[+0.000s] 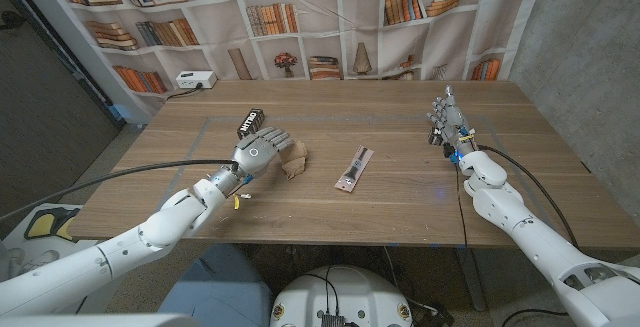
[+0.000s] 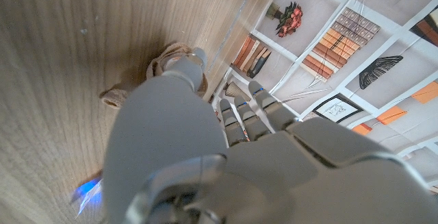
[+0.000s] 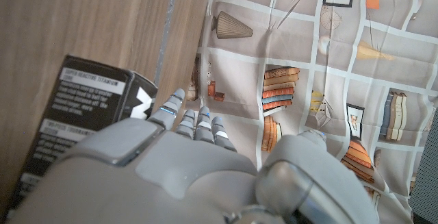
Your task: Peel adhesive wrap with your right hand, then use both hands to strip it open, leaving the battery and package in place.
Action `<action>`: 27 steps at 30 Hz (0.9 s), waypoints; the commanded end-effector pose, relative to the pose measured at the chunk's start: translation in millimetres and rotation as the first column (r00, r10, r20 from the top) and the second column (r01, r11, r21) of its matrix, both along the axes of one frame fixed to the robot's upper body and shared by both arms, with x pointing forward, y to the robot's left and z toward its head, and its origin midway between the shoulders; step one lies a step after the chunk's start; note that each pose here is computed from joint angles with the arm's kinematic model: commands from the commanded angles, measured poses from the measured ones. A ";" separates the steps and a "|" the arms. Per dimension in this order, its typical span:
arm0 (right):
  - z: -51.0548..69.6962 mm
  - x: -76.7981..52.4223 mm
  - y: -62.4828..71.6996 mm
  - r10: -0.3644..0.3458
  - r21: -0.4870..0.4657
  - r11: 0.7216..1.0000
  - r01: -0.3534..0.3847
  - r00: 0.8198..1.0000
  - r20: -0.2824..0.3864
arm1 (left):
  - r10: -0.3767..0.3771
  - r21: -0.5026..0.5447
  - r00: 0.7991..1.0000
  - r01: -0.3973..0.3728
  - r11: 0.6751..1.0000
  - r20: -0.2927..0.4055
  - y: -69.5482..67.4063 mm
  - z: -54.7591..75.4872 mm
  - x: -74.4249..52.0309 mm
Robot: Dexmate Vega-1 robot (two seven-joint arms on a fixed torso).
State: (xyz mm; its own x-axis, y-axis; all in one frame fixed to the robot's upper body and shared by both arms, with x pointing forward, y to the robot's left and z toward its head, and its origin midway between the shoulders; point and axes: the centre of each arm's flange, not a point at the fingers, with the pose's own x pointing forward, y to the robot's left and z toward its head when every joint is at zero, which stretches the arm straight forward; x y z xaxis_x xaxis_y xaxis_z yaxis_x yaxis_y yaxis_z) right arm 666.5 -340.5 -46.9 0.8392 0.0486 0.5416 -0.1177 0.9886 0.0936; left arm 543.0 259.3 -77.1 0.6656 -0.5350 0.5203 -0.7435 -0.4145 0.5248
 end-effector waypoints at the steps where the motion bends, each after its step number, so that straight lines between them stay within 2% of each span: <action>1: -2.3 -1.4 -4.4 -0.005 0.007 1.000 0.005 1.000 -0.004 | -0.033 -0.018 0.999 0.033 0.999 0.026 -9.4 -2.3 8.2; 27: -2.7 -1.9 -5.6 -0.009 0.009 1.000 0.009 1.000 -0.006 | -0.032 -0.015 0.999 0.032 0.999 0.003 -8.1 -11.3 10.6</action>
